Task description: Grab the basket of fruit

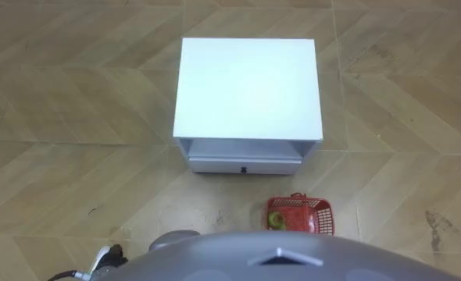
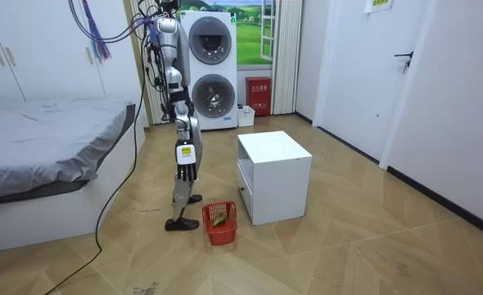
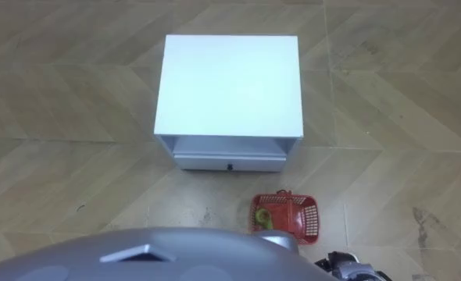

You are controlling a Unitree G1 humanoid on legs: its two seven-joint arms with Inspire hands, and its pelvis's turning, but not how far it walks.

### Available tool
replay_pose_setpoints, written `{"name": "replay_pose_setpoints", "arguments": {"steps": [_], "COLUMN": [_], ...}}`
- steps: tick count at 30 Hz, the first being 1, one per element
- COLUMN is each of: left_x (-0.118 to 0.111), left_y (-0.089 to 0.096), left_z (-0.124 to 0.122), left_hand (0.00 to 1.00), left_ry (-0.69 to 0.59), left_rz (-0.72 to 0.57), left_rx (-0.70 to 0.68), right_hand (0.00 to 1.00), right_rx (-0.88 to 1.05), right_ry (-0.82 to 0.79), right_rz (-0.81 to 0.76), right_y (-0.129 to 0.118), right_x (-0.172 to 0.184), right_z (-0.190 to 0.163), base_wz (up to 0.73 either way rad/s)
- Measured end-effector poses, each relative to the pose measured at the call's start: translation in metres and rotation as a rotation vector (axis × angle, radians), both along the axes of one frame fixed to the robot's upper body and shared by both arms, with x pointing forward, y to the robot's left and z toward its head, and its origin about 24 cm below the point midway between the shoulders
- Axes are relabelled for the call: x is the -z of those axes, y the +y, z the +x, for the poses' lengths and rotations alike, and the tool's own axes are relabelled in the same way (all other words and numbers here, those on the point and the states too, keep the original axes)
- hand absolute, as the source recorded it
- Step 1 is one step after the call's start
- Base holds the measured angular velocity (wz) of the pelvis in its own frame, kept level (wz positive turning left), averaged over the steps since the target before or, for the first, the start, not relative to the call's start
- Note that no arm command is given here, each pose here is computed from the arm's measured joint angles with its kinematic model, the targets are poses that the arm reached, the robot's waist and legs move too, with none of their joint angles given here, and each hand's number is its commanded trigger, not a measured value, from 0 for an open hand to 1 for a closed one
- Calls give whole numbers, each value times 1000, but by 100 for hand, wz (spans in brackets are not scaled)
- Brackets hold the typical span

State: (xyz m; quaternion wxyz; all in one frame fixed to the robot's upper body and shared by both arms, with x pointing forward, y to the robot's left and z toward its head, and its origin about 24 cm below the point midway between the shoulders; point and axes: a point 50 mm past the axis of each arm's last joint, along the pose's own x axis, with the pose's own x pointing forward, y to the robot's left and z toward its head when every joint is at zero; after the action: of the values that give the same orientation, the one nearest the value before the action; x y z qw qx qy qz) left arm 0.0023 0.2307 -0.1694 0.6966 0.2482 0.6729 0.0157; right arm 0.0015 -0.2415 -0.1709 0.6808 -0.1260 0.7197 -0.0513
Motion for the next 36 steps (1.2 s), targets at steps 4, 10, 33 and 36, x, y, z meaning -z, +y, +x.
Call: {"name": "replay_pose_setpoints", "arguments": {"steps": [4,10,33,36], "left_x": [0,0,0,0], "left_y": [1,0,0,0], "left_z": [1,-1,0,2], "left_hand": [0,0,0,0], "left_ry": [-4,1,-22,-33], "left_rz": [1,0,-7,-11], "left_rx": [-5,-6,-1,2], "right_hand": [0,0,0,0], "right_rx": [-15,-13,-18,-17], "right_ry": [-6,-11,-38,-51], "right_rz": [-1,-12,-56,-70], "right_y": [0,-1,-4,-6], "right_x": [0,0,-1,-2], "right_z": [1,1,4,6], "base_wz": [0,0,0,0]}}
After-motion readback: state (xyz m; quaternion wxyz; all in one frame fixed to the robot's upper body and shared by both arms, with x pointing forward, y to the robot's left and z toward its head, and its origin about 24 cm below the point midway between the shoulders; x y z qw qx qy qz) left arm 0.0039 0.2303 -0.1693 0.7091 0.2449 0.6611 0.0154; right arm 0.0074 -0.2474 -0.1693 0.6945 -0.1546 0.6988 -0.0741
